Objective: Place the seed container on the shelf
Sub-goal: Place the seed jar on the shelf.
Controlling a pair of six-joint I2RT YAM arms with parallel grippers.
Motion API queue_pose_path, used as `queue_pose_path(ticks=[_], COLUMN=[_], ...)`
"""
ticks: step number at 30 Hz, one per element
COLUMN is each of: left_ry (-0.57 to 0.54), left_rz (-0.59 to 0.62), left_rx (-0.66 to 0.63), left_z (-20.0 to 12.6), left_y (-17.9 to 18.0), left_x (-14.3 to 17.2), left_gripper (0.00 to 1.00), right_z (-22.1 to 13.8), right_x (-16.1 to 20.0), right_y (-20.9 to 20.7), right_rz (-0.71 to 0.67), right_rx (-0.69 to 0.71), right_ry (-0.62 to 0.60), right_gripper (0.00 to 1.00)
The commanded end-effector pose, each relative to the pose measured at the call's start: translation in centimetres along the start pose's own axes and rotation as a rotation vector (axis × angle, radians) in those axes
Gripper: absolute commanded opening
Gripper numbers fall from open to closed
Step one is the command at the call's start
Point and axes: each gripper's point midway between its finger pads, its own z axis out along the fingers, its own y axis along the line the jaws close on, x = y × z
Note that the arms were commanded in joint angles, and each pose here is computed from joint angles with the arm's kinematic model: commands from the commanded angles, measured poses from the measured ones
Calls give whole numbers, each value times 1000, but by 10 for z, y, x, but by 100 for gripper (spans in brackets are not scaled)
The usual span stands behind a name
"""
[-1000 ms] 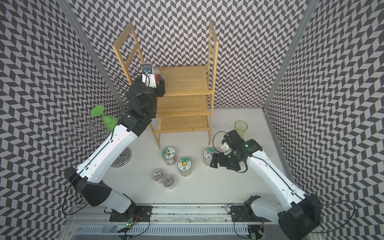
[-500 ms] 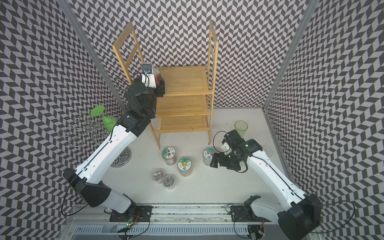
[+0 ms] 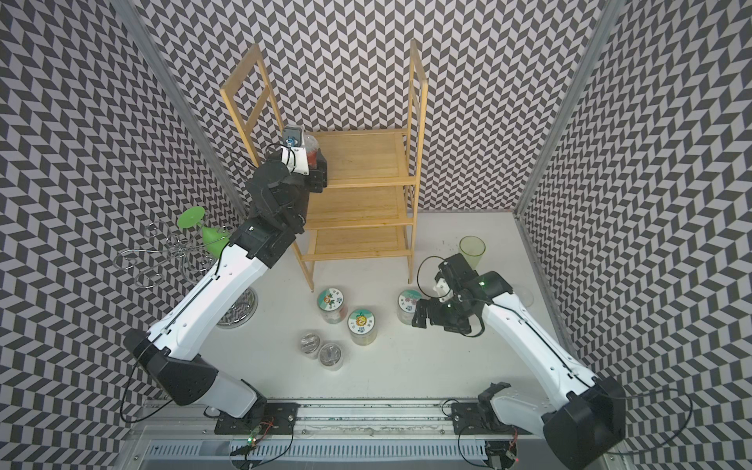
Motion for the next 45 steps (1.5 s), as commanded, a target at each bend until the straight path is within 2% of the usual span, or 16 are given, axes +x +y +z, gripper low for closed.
queue_pose_path(ticks=[1, 10, 19, 25, 27, 35, 45], left_ry=[-2, -20, -5, -6, -5, 6, 46], left_rz=[-3, 8, 11, 8, 8, -12, -12], left_rx=[10, 16, 7, -13, -14, -7, 1], left_z=[-8, -13, -17, -23, -25, -37, -56], left_y=[5, 3, 6, 12, 13, 14, 14], left_x=[-6, -15, -12, -15, -16, -21, -10], left_gripper=[77, 82, 88, 94, 99, 100, 100], right_z=[-5, -5, -6, -7, -7, -5, -5], right_x=[-13, -16, -21, -22, -23, -22, -21], right_y=[5, 5, 8, 9, 9, 8, 7], right_rz=[-15, -10, -11, -10, -12, -7, -4], right_rx=[-12, -8, -10, -10, -10, -3, 5], right_ry=[-46, -47, -48, -49, -47, -37, -32], right_gripper=[99, 99, 99, 99, 99, 99, 100])
